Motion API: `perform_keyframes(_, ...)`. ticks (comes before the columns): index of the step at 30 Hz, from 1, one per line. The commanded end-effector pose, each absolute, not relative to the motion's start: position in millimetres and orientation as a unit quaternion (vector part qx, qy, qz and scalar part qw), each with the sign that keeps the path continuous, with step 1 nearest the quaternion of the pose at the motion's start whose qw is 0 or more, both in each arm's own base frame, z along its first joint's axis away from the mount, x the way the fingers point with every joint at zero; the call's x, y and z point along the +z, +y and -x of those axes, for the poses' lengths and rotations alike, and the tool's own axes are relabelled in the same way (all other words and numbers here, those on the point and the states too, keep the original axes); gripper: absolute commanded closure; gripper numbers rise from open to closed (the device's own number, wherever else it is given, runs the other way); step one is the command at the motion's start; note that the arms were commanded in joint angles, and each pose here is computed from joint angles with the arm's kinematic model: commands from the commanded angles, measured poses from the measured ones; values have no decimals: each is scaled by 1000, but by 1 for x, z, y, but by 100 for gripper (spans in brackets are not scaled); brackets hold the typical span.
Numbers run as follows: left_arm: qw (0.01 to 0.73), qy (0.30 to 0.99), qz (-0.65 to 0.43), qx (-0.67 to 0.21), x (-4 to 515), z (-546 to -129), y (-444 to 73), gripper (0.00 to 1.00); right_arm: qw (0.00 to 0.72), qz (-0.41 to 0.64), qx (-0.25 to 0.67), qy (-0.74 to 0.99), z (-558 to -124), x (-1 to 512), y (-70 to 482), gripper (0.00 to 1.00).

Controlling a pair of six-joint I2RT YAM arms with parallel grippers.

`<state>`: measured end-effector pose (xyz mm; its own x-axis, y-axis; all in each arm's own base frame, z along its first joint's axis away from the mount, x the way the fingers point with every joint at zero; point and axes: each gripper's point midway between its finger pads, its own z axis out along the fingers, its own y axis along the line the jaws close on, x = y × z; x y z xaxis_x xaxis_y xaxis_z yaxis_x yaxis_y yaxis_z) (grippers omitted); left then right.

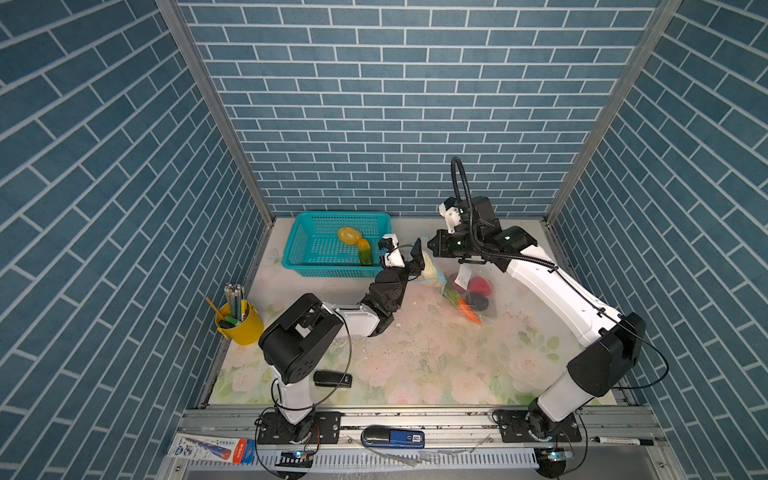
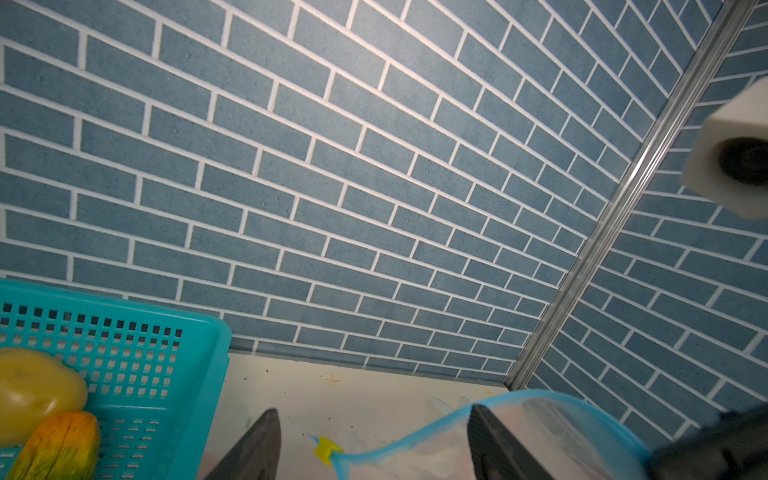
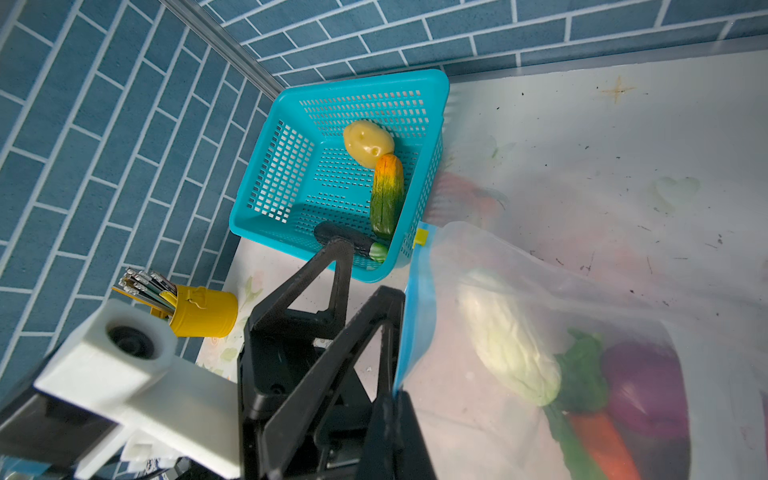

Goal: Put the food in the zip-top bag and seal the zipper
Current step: 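Lower the vegetable into the open bag and open the left gripper, then withdraw the left gripper back over the teal basket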

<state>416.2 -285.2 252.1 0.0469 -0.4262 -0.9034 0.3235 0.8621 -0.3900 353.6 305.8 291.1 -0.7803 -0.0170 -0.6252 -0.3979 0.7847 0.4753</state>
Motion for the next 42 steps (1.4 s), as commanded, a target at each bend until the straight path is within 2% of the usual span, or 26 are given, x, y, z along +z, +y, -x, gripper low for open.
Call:
perform_keyframes(1, 721, 644, 31, -254, 257, -411, -285, 28, 326, 112, 322, 882, -353, 314, 306, 100)
perform_keyframes(13, 684, 705, -21, -190, 272, -397, -272, 27, 332, 105, 319, 881, -349, 307, 300, 100)
perform_keyframes(19, 648, 751, -47, -121, 274, -396, -259, 26, 330, 104, 323, 881, -347, 306, 299, 100)
perform_keyframes(23, 631, 770, -67, -74, 276, -397, -246, 20, 332, 104, 322, 880, -345, 307, 298, 100)
perform_keyframes(25, 625, 776, -67, -53, 276, -397, -237, 11, 333, 105, 324, 880, -345, 307, 298, 100)
perform_keyframes(30, 591, 804, -66, 3, 278, -397, -211, 1, 332, 103, 327, 879, -344, 306, 298, 100)
perform_keyframes(36, 558, 827, -38, 61, 272, -397, -184, 1, 334, 103, 332, 876, -343, 308, 298, 100)
perform_keyframes(42, 544, 838, 22, 24, 265, -406, -163, 1, 334, 103, 335, 875, -342, 309, 300, 100)
